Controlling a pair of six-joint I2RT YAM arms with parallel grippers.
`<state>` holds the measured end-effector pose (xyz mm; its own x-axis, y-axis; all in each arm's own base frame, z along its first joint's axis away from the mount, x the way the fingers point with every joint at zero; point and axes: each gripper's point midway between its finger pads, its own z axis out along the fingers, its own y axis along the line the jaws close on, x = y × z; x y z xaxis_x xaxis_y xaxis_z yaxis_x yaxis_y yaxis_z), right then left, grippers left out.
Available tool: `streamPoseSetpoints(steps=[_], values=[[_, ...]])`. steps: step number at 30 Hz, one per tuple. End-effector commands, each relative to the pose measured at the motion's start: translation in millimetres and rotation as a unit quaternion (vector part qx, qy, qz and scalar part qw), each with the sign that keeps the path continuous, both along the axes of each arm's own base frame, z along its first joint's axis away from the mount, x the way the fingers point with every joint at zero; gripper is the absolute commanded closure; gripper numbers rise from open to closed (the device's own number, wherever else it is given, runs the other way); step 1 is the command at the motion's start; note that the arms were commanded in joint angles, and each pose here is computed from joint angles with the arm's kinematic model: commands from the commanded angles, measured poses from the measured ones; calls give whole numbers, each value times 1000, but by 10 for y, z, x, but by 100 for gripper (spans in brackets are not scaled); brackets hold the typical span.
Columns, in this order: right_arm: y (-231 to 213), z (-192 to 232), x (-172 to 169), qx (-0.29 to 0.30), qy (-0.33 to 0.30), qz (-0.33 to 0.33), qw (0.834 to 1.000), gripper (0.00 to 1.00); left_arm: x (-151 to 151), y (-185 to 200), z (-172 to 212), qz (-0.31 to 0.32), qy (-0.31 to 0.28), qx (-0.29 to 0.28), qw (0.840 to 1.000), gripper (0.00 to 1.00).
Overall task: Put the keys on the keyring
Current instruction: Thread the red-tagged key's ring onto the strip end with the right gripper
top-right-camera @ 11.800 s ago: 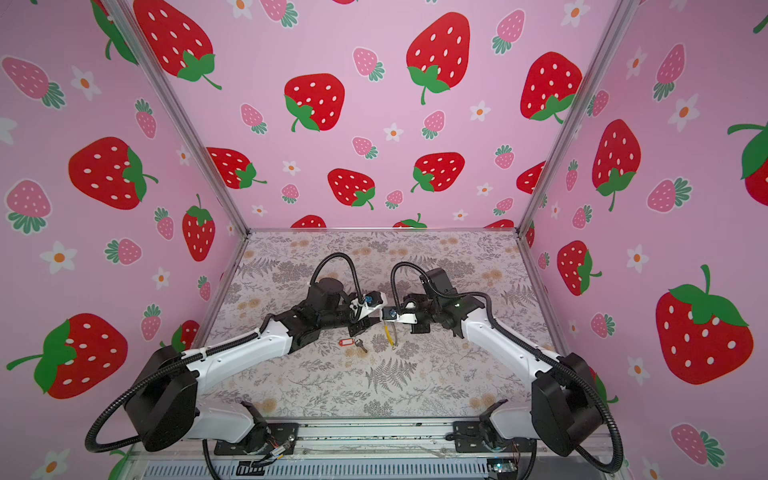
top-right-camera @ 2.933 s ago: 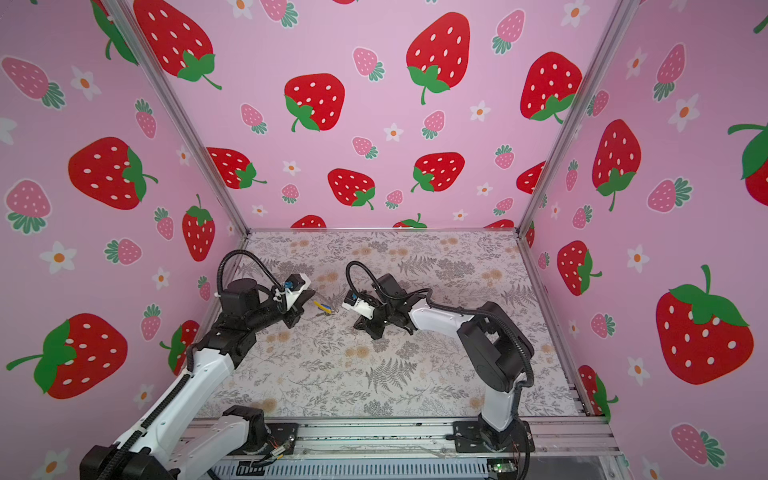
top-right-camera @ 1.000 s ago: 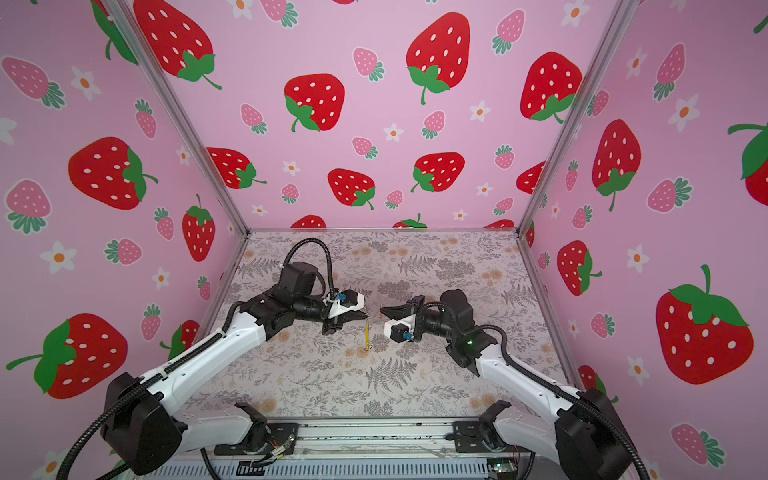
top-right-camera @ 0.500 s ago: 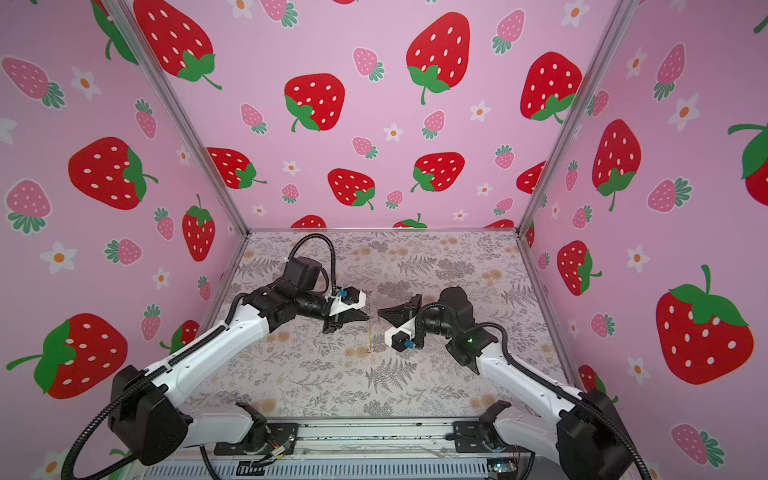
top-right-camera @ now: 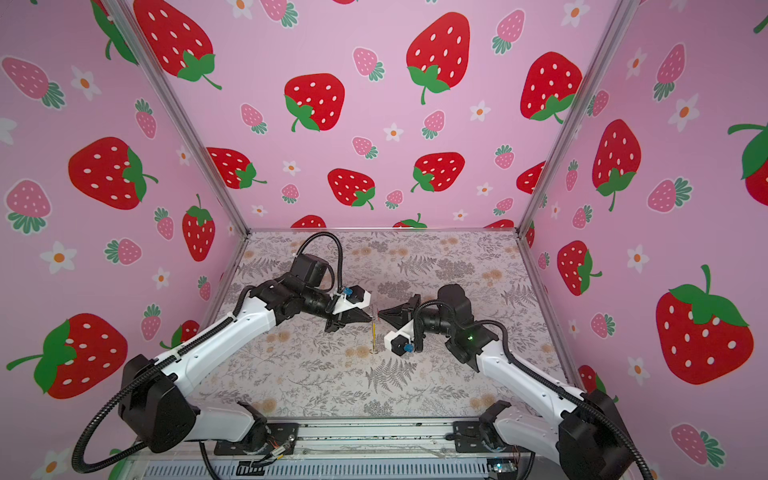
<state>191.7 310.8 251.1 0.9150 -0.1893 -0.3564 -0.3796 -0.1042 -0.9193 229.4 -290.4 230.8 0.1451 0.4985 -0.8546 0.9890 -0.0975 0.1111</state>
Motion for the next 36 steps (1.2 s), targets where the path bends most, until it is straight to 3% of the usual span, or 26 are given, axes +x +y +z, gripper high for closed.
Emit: streamPoseSetpoints(steps=[1, 36], values=[[35, 77, -67, -5, -24, 27, 999, 100, -56, -49, 152, -26, -9, -13, 1000, 100], [81, 40, -209, -44, -40, 59, 996, 100, -104, -38, 18, -42, 9, 32, 999, 100]])
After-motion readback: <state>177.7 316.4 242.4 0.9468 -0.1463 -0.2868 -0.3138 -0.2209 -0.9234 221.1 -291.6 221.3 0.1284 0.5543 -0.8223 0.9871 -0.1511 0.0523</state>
